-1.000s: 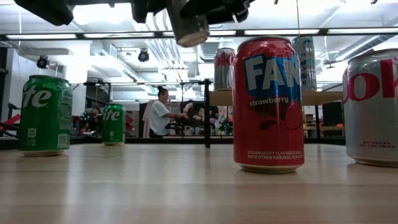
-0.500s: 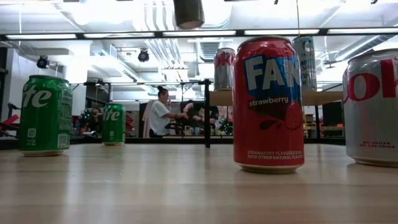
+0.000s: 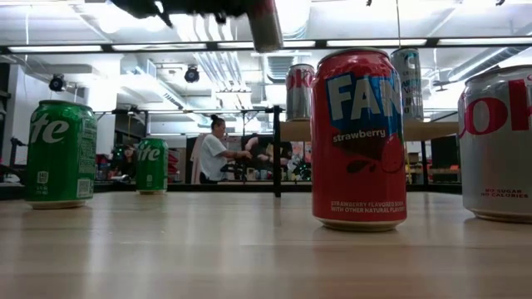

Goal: Place canned beverage on shelf
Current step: Put the left silver soda can on the back of the shelf aligned with the other silver soda can

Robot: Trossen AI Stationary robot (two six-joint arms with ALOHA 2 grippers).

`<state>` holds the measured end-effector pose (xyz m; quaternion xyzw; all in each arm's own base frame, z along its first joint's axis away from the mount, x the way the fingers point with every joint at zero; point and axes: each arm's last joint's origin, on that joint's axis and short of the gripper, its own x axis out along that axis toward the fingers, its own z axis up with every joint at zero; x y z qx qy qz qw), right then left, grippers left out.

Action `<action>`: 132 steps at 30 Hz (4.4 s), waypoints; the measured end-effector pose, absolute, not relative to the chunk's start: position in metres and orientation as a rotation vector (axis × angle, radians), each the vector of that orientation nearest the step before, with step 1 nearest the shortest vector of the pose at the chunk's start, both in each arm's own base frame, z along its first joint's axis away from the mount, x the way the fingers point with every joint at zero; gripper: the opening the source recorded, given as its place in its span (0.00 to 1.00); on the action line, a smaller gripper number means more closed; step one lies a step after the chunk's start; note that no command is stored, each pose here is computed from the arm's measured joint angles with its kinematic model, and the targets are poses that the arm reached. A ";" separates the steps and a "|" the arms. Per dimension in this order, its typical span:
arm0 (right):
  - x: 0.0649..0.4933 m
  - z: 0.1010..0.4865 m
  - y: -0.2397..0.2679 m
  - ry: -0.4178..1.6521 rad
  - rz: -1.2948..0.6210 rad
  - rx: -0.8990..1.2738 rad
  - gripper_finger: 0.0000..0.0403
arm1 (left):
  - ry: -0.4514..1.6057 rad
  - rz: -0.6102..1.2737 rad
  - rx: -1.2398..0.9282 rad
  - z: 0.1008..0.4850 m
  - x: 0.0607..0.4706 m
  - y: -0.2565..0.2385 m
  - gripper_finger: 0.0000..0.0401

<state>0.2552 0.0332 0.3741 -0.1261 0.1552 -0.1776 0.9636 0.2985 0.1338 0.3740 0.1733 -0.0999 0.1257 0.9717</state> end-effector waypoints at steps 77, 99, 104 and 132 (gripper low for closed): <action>0.260 0.349 0.017 0.398 -0.460 -0.193 0.95 | 0.013 0.310 0.032 0.305 0.370 0.251 0.71; 0.261 0.349 0.018 0.391 -0.460 -0.190 0.95 | 0.016 0.335 0.047 0.302 0.371 0.249 0.71; 0.261 0.349 0.018 0.391 -0.460 -0.188 0.95 | 0.018 0.339 0.041 0.298 0.372 0.251 0.71; 0.261 0.349 0.018 0.391 -0.461 -0.183 0.95 | 0.047 0.332 0.020 0.282 0.379 0.253 0.72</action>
